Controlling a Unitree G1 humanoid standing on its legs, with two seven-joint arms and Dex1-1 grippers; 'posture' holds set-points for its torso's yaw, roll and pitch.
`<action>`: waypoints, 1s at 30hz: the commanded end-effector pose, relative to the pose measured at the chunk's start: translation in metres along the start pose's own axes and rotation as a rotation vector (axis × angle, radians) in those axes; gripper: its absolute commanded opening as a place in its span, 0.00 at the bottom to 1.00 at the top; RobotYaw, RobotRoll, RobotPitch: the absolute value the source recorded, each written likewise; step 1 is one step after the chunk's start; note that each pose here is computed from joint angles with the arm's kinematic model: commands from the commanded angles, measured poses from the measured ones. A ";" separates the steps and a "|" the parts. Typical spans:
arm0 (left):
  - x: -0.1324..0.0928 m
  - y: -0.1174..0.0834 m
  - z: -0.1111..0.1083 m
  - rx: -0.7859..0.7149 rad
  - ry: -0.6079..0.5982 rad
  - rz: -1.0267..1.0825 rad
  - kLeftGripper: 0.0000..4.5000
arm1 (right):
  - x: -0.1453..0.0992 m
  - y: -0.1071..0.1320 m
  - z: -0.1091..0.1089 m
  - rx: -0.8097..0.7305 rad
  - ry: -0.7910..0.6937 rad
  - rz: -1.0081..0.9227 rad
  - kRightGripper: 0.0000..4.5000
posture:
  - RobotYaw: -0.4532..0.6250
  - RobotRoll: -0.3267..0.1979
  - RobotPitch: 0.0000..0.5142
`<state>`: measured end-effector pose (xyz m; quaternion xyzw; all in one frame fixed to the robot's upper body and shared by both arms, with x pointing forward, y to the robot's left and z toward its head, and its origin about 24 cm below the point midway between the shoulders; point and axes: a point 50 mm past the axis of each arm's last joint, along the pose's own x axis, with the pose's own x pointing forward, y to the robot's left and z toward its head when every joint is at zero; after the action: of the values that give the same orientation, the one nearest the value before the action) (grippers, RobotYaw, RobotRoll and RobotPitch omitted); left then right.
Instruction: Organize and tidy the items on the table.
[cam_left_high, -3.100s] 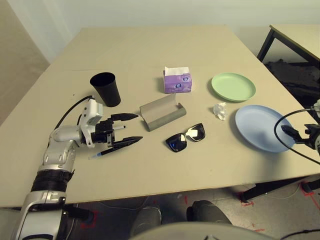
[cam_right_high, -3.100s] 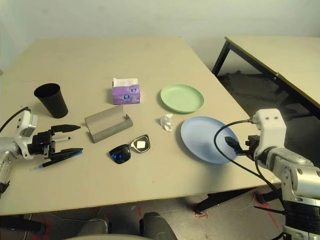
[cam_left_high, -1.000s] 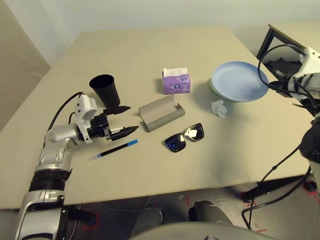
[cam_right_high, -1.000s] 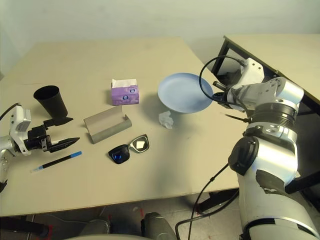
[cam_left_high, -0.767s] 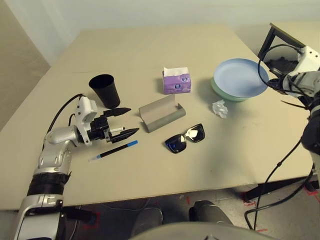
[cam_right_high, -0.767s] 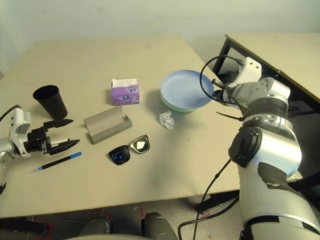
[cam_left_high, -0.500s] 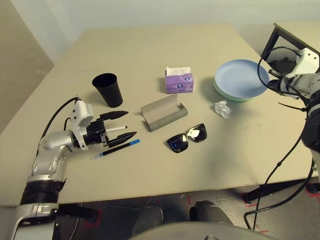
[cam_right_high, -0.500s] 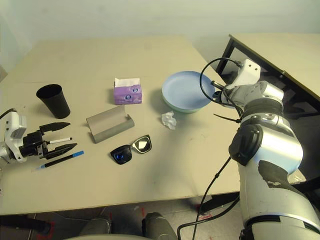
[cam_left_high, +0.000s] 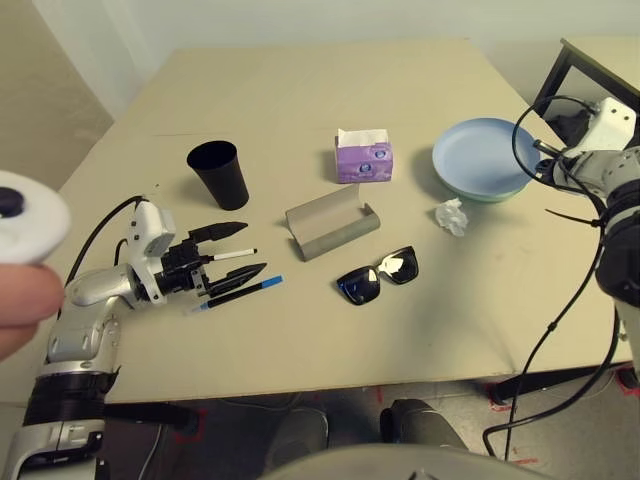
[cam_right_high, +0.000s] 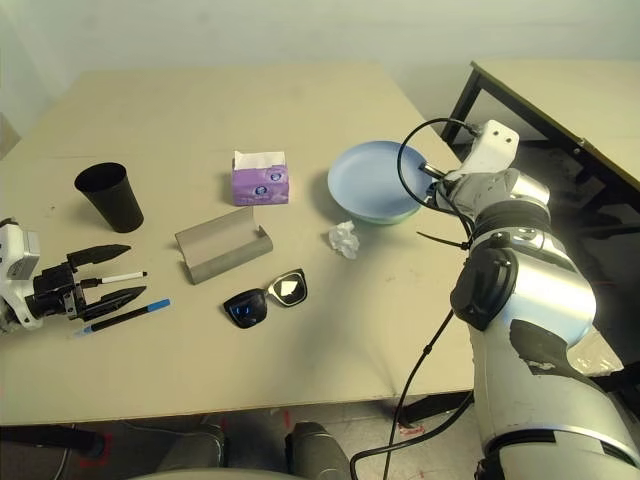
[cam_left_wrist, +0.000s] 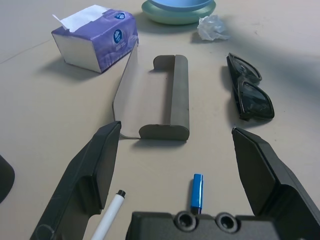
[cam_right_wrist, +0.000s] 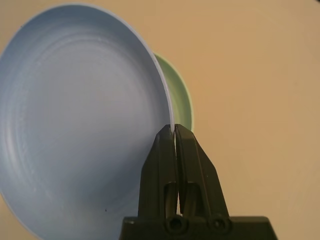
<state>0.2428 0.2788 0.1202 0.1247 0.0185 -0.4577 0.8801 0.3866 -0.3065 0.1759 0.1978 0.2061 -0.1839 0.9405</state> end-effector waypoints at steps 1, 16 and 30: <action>-0.004 0.001 0.003 0.005 0.010 0.013 1.00 | 0.002 -0.006 -0.002 0.045 -0.021 -0.028 0.00 | 0.51 0.62 0.16; 0.002 0.003 0.003 0.012 0.007 -0.007 1.00 | 0.000 -0.015 -0.005 -0.025 0.032 -0.032 0.70 | 0.48 0.62 0.15; 0.017 0.000 0.001 -0.029 0.005 -0.170 1.00 | -0.022 -0.014 0.004 -0.615 0.108 0.317 0.99 | 0.43 0.62 0.12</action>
<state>0.2524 0.2659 0.1216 0.1181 0.0259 -0.5178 0.8469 0.3672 -0.3203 0.1901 -0.0260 0.2485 0.0043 0.9683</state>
